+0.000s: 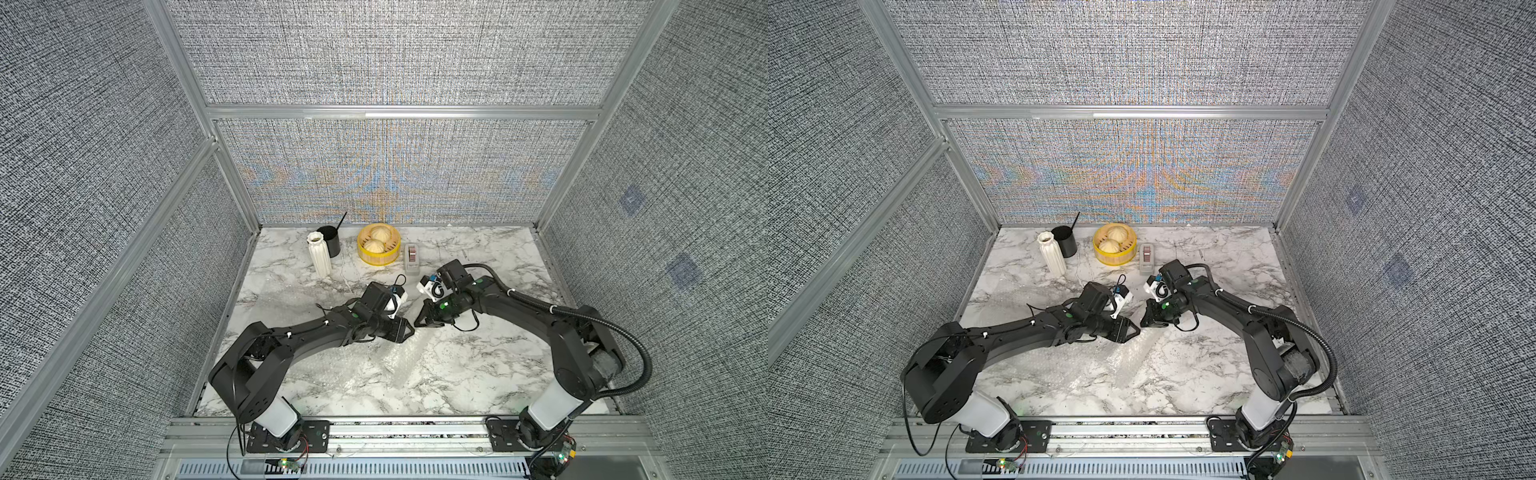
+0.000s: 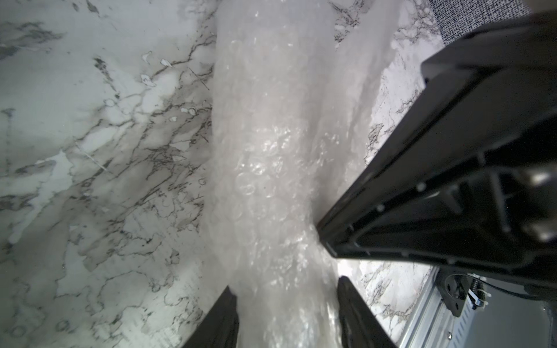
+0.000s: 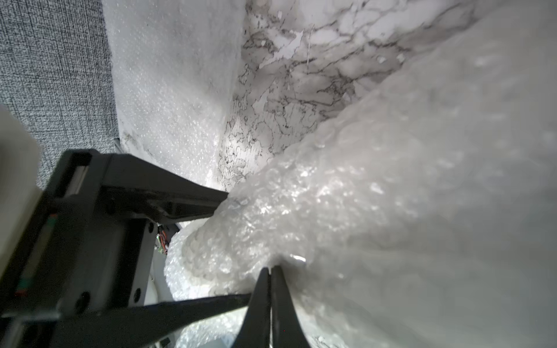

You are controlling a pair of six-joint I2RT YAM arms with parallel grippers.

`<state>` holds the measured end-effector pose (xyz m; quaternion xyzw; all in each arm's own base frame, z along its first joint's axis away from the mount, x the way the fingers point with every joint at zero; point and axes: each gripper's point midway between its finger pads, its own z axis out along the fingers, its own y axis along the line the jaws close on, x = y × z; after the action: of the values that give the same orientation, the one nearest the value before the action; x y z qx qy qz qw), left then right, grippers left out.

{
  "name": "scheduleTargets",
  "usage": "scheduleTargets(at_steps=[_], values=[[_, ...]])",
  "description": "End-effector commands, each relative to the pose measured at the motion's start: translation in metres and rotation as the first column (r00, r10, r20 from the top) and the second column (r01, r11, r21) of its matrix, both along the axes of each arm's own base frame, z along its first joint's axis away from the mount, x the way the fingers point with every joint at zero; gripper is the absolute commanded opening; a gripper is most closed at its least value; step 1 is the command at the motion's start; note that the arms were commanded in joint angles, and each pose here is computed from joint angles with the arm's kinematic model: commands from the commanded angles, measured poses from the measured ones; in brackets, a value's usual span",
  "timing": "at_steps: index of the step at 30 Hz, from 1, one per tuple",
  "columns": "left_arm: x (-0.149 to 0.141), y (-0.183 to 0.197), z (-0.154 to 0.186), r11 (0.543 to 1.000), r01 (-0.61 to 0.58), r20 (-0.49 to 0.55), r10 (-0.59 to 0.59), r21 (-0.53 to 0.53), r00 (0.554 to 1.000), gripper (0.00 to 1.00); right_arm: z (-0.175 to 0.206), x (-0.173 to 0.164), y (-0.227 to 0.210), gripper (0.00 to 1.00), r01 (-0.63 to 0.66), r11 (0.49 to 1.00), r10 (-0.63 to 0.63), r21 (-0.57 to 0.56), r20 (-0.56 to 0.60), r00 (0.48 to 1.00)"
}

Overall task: Wrap vases in bubble wrap
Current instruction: Stick the tape on the bubble wrap.

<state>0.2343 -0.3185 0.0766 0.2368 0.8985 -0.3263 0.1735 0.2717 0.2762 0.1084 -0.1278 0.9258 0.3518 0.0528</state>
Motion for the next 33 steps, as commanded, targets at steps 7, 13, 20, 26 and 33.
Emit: scheduleTargets(at_steps=[7,13,20,26,33], values=[[-0.021,0.033,-0.036,0.984,-0.013,-0.105,0.032,0.179,0.994,0.49,-0.004,0.026,0.008,0.04,0.05,0.999,-0.05,0.013,0.0,0.999],[-0.023,0.035,-0.037,0.982,-0.012,-0.111,0.034,0.188,0.993,0.49,-0.035,0.035,0.001,0.02,0.069,0.995,-0.069,-0.067,0.005,0.998],[-0.01,0.041,-0.012,0.978,-0.091,-0.039,0.1,0.186,0.994,0.73,-0.036,0.027,-0.005,0.02,0.043,0.996,-0.042,-0.083,0.014,0.999],[-0.01,0.033,0.014,0.989,-0.116,-0.007,0.117,0.087,0.993,0.86,-0.03,0.028,-0.002,0.02,0.035,0.997,-0.032,-0.064,0.037,0.999],[-0.021,0.031,-0.003,0.992,-0.008,-0.024,0.012,0.129,1.0,0.95,-0.011,0.035,0.004,0.02,0.027,0.999,-0.024,-0.031,0.082,0.996]])
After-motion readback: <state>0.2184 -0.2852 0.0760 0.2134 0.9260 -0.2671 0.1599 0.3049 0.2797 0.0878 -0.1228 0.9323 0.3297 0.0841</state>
